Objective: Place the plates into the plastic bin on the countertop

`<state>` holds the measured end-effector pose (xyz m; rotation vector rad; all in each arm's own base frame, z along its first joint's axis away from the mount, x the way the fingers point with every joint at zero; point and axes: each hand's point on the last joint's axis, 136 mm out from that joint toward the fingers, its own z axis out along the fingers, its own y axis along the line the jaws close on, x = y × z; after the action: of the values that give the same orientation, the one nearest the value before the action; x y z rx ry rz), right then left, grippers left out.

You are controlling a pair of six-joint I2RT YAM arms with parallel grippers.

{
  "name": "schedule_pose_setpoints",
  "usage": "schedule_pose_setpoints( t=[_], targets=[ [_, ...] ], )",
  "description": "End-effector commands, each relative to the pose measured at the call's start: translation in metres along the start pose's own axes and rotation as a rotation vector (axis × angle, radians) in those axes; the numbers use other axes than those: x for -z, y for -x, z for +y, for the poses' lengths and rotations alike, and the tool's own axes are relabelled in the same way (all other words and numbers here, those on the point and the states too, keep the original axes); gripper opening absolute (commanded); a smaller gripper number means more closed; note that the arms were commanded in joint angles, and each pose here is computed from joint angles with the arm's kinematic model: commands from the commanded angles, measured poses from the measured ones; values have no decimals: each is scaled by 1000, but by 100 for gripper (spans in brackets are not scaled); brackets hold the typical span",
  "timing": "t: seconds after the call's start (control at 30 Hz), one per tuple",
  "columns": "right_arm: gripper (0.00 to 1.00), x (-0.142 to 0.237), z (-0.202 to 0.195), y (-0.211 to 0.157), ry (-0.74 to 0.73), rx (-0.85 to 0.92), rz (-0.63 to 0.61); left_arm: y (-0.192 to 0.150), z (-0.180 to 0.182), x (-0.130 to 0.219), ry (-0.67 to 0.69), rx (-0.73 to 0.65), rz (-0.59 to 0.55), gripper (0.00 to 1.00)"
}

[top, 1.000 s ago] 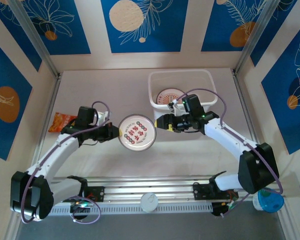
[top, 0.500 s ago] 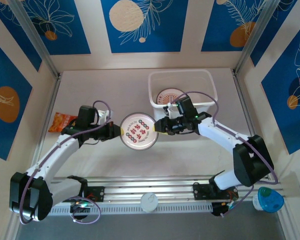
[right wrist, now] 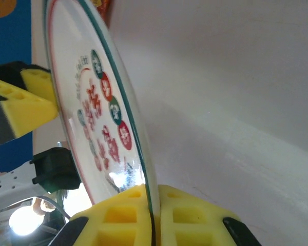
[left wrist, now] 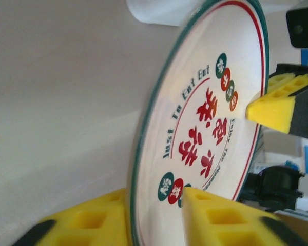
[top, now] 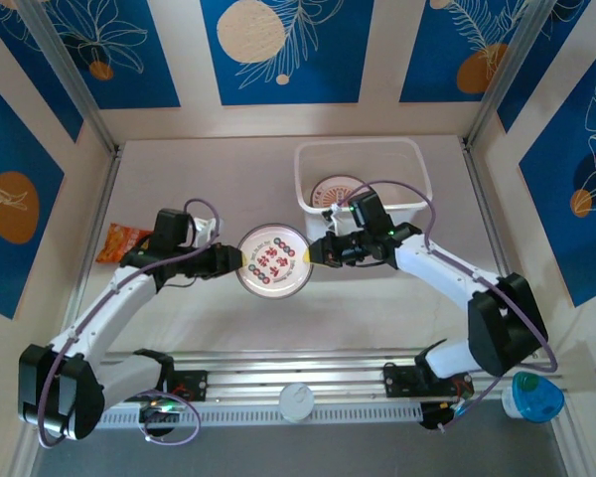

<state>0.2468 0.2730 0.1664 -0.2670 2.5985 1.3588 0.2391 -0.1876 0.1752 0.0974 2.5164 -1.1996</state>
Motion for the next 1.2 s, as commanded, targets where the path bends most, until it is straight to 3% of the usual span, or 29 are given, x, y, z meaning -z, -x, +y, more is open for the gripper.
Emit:
schedule_pose_setpoints(
  t=[0.0,0.13,0.3,0.6,0.73,1.17],
  targets=[
    [6,27,32,11,13,50,-68,19,-38,25,-41,-135,-66,51],
    [3,61,48,33,23,75,-161,44,-55,44,-25,-215,-145,64],
    [3,114,55,79,5,113,-274,69,-60,56,-11,-242,-197,68],
    [2,185,-8,181,-111,51,-400,99,-24,24,21,-176,-150,70],
    [2,179,-46,197,-154,-5,-352,109,-12,8,21,-139,-123,70],
    [2,125,-120,191,-189,-129,-215,114,12,-11,42,-88,-67,71]
  ],
)
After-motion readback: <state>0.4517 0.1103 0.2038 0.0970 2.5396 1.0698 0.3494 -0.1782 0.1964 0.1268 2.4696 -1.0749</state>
